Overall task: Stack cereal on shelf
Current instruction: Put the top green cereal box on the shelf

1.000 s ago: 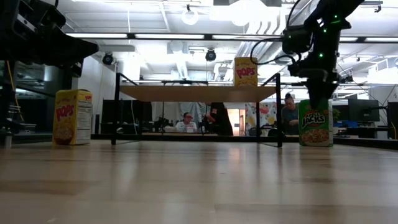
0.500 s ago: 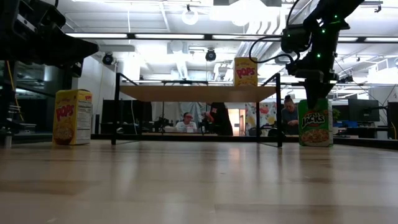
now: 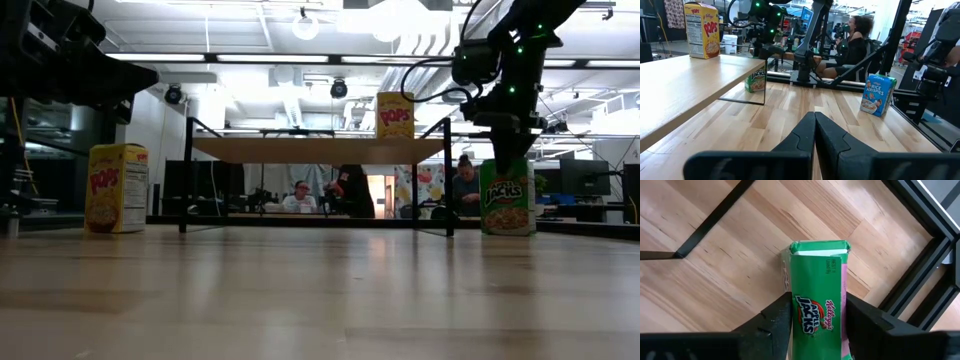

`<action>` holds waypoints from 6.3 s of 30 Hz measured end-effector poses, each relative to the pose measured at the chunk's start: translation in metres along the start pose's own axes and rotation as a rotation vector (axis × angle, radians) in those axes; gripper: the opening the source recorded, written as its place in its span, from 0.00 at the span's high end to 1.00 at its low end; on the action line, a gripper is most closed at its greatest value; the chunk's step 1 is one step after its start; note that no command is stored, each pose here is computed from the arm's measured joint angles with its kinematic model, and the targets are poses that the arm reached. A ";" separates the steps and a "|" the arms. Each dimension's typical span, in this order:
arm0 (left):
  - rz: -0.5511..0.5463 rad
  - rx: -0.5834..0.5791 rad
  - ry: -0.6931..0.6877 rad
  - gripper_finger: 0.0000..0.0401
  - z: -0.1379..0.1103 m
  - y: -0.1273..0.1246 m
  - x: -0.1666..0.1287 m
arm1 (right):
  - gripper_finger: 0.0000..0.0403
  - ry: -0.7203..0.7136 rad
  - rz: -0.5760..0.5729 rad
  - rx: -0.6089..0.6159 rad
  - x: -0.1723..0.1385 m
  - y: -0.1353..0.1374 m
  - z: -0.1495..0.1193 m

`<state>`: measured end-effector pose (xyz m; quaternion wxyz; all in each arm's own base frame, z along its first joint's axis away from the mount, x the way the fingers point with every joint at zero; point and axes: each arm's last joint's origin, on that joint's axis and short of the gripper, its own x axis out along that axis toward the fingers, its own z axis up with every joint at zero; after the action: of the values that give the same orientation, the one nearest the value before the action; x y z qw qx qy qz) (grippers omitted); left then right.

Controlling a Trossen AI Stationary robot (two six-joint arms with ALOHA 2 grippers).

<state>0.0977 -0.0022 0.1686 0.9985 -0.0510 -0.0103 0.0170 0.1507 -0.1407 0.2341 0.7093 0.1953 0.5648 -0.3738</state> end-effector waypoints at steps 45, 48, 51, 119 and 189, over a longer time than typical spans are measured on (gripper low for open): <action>0.000 0.000 0.000 1.00 0.000 0.000 0.000 | 0.76 -0.800 0.572 -0.346 -0.232 0.066 0.084; 0.000 0.000 0.000 1.00 0.000 0.000 0.000 | 0.76 -0.772 0.471 -0.392 -0.209 0.093 0.103; 0.000 0.000 0.000 1.00 0.000 0.000 0.000 | 0.76 -0.701 0.365 -0.447 -0.181 0.112 0.120; 0.000 0.000 0.000 1.00 0.000 0.000 0.000 | 0.70 -0.467 0.192 -0.565 -0.106 0.096 0.161; 0.000 0.000 0.001 1.00 0.000 0.000 0.000 | 1.00 -0.764 -0.016 -0.404 -0.044 0.112 0.077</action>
<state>0.0977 -0.0022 0.1685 0.9985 -0.0510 -0.0100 0.0169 0.2811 -0.1088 0.2816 0.8885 -0.1044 0.3249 -0.3068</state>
